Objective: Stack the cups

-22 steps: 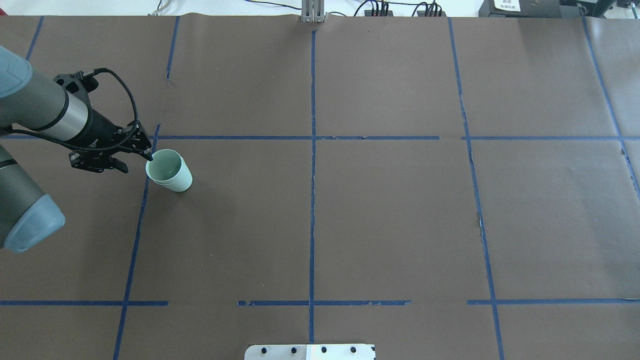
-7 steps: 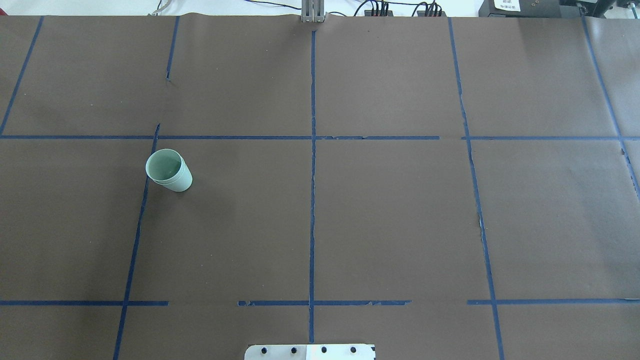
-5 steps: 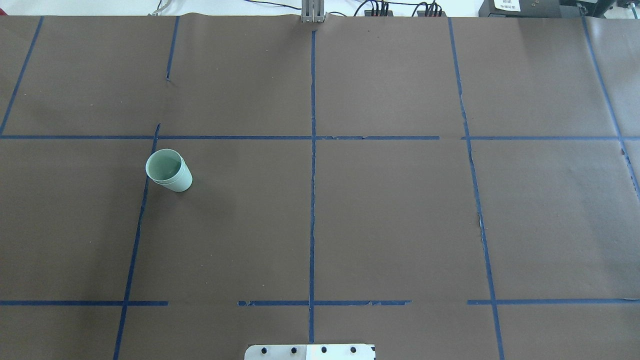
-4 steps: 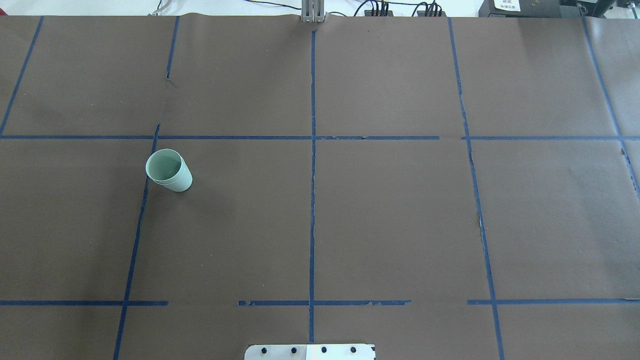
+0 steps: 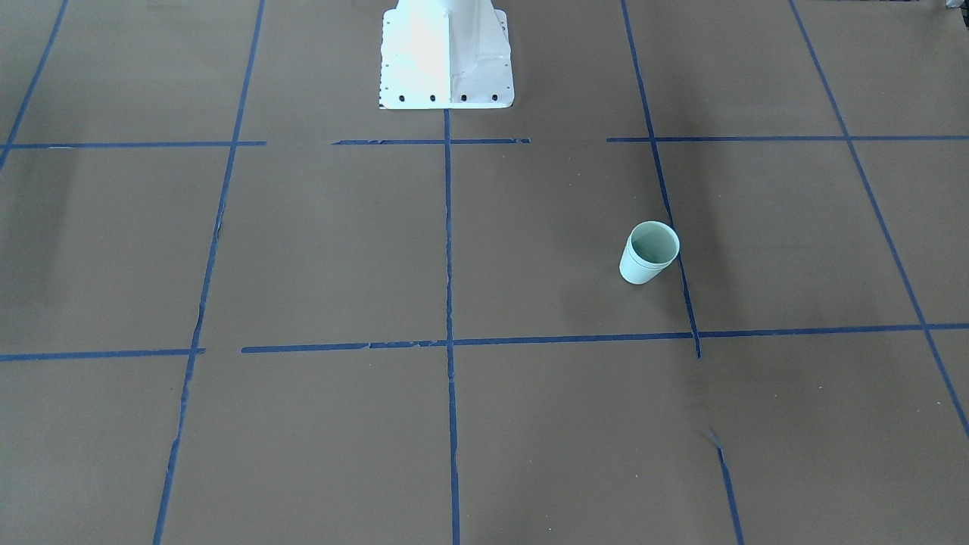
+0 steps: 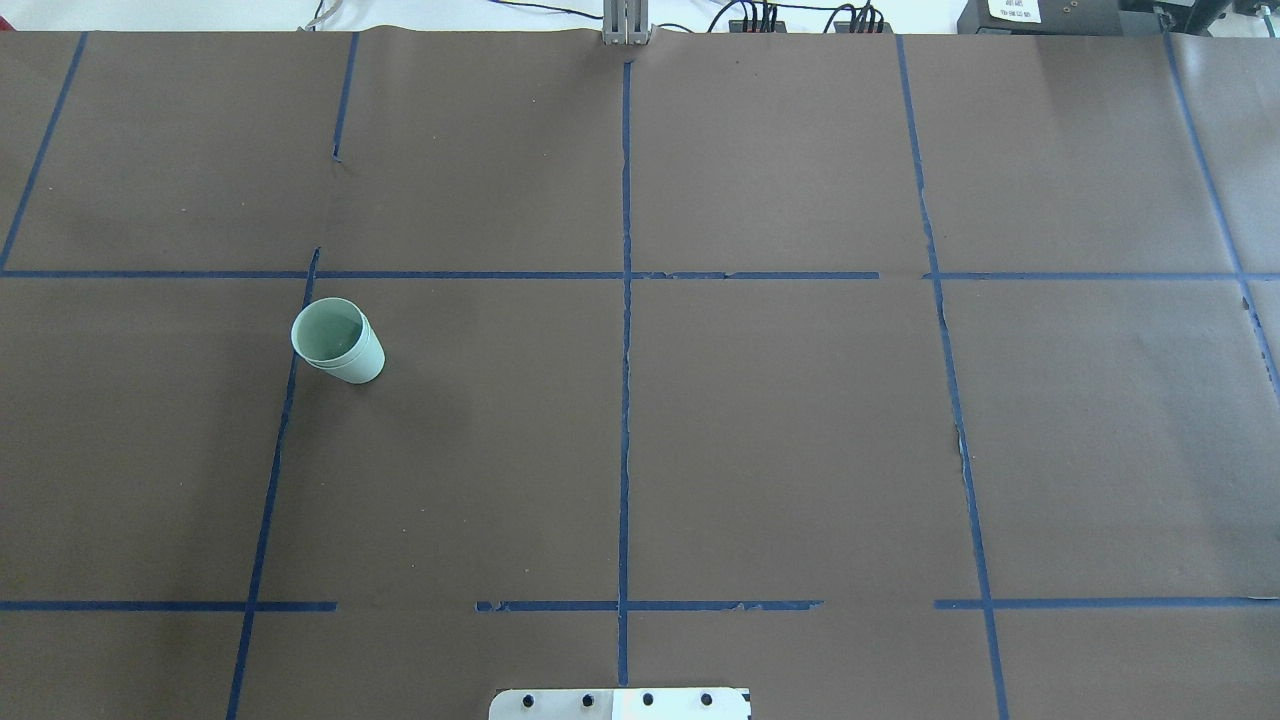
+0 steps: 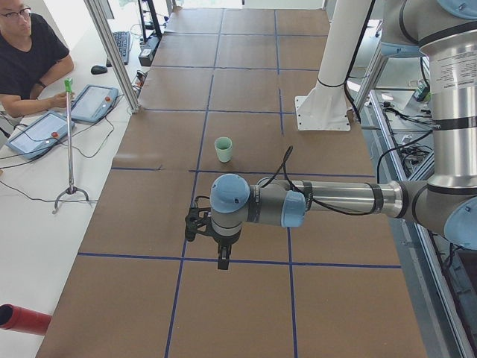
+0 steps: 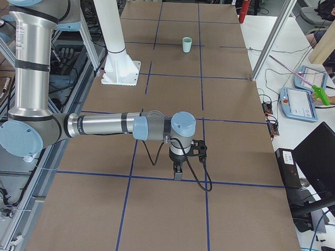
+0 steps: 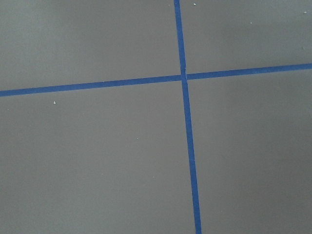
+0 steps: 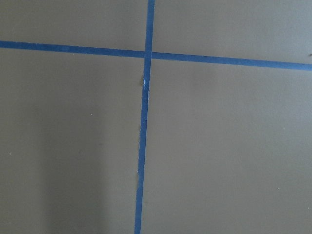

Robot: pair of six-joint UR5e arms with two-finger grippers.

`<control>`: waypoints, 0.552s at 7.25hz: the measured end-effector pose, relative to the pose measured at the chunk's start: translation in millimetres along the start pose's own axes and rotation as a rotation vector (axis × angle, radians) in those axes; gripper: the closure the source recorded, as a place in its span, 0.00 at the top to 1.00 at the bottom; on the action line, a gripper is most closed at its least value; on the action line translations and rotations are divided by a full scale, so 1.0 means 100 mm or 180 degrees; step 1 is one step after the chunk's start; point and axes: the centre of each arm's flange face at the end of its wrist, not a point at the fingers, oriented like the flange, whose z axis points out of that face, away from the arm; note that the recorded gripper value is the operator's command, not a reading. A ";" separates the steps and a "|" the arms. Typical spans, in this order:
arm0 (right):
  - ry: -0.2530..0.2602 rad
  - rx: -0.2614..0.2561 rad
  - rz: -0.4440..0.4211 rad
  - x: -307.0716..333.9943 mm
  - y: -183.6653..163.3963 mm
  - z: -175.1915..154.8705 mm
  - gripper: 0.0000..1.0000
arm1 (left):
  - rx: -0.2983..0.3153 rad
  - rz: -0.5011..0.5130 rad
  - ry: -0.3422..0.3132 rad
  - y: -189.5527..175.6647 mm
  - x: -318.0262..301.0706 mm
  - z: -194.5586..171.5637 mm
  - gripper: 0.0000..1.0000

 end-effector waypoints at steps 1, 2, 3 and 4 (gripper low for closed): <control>0.0000 -0.0001 -0.0001 0.00 0.00 0.00 1.00 | 0.0016 -0.0004 -0.0005 -0.01 0.02 -0.02 1.00; 0.0000 -0.0001 -0.0001 0.00 0.00 0.00 1.00 | 0.0033 0.0005 -0.0012 -0.04 0.04 -0.05 1.00; 0.0001 -0.0001 -0.0001 0.00 0.00 0.00 1.00 | 0.0042 0.0012 -0.0015 -0.06 0.06 -0.06 1.00; 0.0001 0.0000 -0.0001 0.00 0.00 0.00 1.00 | 0.0033 0.0003 -0.0013 -0.06 0.08 -0.08 1.00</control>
